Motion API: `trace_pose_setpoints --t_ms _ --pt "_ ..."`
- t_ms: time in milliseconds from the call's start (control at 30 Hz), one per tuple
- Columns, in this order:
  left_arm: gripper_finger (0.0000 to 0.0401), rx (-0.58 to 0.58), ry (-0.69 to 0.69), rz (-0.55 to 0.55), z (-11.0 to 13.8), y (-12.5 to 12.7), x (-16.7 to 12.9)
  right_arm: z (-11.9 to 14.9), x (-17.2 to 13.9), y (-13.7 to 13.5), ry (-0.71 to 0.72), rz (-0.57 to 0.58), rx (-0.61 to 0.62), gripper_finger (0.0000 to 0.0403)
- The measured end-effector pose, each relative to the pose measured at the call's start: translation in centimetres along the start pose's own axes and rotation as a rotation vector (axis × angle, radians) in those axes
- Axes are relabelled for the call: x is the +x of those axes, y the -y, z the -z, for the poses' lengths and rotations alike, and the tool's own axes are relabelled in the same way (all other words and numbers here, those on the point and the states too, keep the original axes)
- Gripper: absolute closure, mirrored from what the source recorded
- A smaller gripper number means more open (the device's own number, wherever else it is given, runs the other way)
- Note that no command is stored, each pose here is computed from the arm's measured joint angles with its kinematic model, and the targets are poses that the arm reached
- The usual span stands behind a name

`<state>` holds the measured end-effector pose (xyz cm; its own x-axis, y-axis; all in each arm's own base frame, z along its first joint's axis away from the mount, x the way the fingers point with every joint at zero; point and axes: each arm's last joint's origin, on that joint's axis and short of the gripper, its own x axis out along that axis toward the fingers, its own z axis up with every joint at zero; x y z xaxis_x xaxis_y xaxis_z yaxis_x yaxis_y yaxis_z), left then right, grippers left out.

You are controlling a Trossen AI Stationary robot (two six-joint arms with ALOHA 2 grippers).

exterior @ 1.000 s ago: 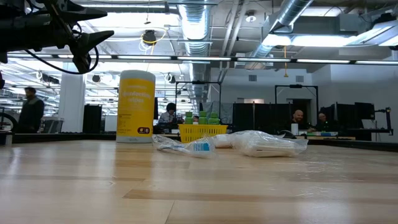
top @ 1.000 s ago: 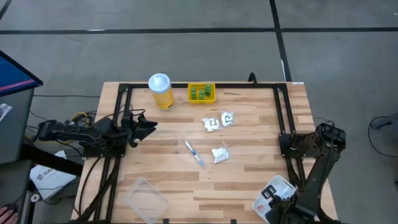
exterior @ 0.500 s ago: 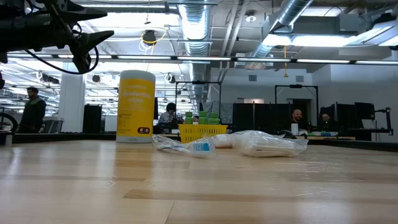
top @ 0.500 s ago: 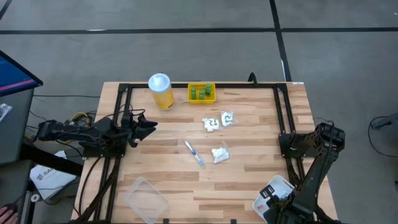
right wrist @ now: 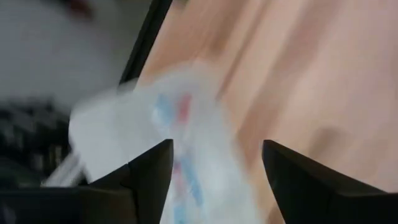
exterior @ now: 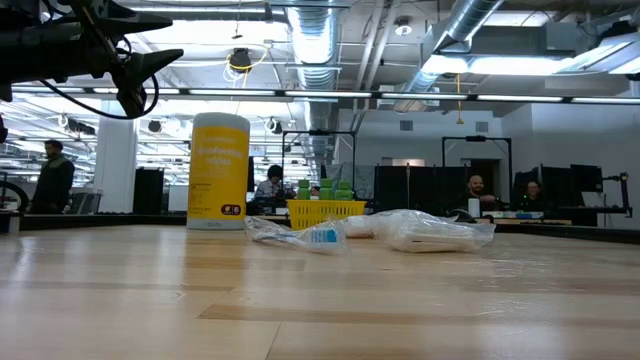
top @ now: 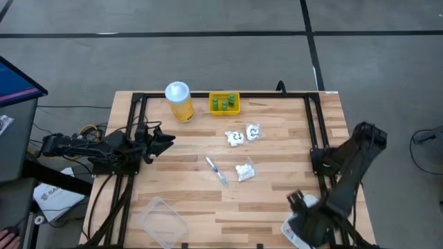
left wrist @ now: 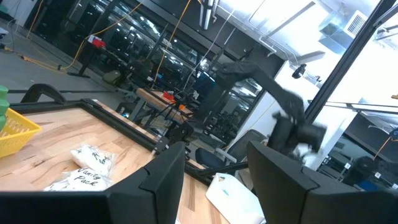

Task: Pick & Place Travel size toiletries
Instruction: Put the dark blue toothbrush into the white bin

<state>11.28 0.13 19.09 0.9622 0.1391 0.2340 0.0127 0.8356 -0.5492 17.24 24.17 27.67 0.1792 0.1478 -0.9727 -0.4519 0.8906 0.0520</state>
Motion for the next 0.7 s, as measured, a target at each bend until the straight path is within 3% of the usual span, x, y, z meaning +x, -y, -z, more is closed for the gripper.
trace_pose_setpoints --t_ms 133,267,700 --pt "0.0229 0.000 0.000 0.000 0.0 0.0 0.0 -2.2 -3.6 4.7 0.209 0.052 0.175 0.0163" --pt "0.0229 0.000 0.000 0.000 0.0 0.0 0.0 -4.4 -5.0 9.4 0.331 0.092 0.347 0.0163" --pt "0.0229 0.000 0.000 0.000 0.0 0.0 0.0 -12.9 1.5 19.3 0.263 0.210 0.643 0.0163"
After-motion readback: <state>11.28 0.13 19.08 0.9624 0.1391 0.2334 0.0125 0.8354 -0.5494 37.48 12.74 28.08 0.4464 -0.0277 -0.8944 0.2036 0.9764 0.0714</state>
